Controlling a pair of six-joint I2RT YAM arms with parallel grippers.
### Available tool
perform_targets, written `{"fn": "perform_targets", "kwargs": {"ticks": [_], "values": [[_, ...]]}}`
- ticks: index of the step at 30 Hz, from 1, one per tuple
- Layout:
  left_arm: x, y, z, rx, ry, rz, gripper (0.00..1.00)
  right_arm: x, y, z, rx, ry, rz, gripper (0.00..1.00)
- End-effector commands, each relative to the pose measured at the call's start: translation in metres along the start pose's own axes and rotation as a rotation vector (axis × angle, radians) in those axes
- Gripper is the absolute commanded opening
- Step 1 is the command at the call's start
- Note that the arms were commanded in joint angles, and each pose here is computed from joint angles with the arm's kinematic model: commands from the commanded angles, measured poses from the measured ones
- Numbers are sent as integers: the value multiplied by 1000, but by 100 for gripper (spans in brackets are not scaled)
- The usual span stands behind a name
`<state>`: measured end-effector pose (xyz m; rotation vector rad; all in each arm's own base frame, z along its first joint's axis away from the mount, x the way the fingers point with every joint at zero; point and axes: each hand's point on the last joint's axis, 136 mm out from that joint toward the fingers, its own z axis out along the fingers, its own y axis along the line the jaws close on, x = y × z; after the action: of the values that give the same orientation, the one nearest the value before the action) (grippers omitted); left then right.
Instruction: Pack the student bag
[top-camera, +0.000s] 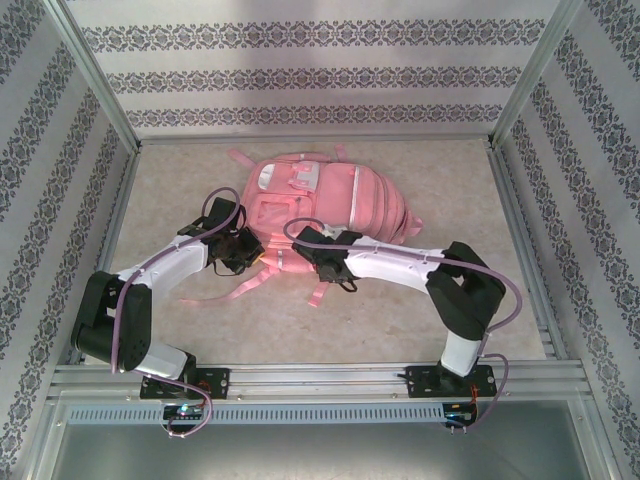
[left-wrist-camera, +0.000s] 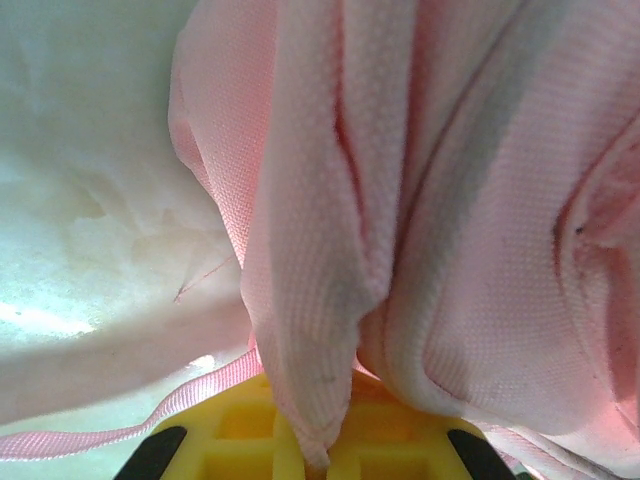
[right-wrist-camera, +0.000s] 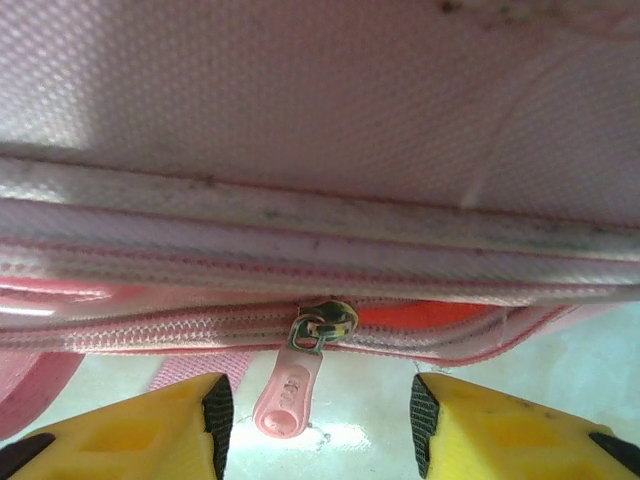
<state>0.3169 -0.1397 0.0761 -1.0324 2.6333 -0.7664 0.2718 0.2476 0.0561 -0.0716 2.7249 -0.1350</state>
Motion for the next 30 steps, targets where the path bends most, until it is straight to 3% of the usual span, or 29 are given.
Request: {"fn": "perform_targets", "kwargs": {"ticks": [1, 11, 22, 30], "values": [[-11, 8, -2, -42, -27, -11, 0, 1, -5, 0, 77, 8, -10, 52], [-11, 9, 1, -47, -26, -20, 0, 6, 1, 22, 170, 32, -43, 49], [-10, 15, 1, -58, -30, -22, 0, -12, -7, 31, 211, 14, -48, 23], [-11, 17, -1, -67, -37, -10, 0, -20, -12, 21, 162, -11, -18, 0]]}}
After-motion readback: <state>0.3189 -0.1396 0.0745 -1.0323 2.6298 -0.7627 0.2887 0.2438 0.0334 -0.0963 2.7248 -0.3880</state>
